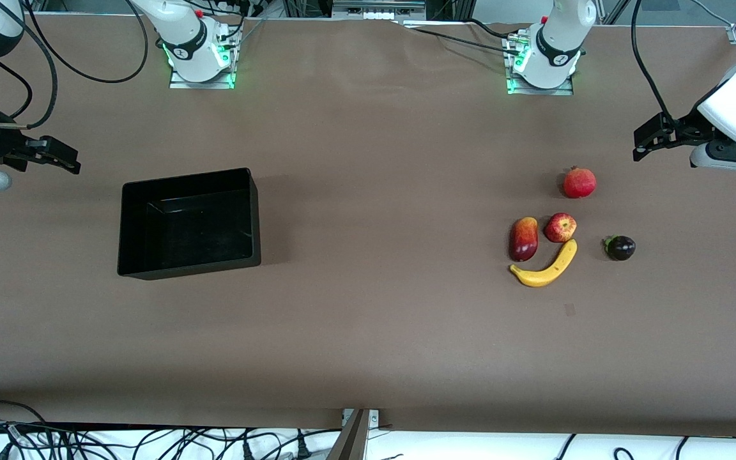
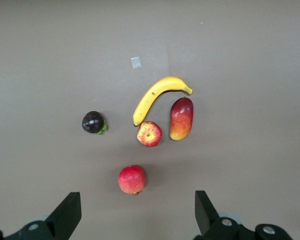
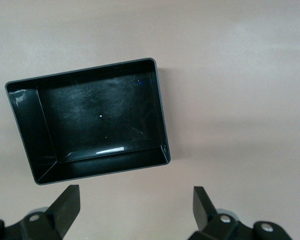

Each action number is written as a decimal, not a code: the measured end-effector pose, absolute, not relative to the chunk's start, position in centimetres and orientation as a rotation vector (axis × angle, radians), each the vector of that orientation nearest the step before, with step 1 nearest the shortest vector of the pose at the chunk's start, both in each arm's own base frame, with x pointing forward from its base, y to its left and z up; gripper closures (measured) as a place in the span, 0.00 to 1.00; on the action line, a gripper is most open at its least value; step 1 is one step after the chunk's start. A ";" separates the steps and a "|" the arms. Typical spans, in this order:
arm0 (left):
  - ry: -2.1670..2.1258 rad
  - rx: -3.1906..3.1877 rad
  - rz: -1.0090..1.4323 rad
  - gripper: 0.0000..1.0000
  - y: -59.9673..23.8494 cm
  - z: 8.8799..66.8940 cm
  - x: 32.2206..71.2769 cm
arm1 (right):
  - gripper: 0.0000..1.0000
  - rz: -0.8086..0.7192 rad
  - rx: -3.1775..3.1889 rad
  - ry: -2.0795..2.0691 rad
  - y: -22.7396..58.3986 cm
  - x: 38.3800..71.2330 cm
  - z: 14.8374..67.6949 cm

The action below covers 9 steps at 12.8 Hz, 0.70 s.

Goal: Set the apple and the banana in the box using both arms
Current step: 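Reach the right gripper down to the black box's rim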

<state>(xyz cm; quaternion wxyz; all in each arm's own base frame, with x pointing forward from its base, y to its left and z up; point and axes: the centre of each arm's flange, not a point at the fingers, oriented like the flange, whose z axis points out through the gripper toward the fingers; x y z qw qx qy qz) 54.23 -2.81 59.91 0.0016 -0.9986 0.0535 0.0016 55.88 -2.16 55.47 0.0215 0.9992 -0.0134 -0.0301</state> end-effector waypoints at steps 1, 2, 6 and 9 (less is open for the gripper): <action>0.173 -3.134 0.005 0.00 -2.9 59.9 54.2 | 0.00 -0.104 3.097 -0.042 -2.1 55.8 55.4; 0.185 -3.132 0.004 0.00 -3.4 59.9 54.2 | 0.00 -0.123 3.096 -0.044 -2.1 55.7 55.3; 0.207 -3.130 0.004 0.00 -4.2 59.9 54.2 | 0.00 -0.178 3.094 -0.043 -2.1 55.5 54.7; 0.207 -3.130 0.004 0.00 -4.2 59.9 54.2 | 0.00 -0.332 3.079 -0.073 -3.3 55.4 52.3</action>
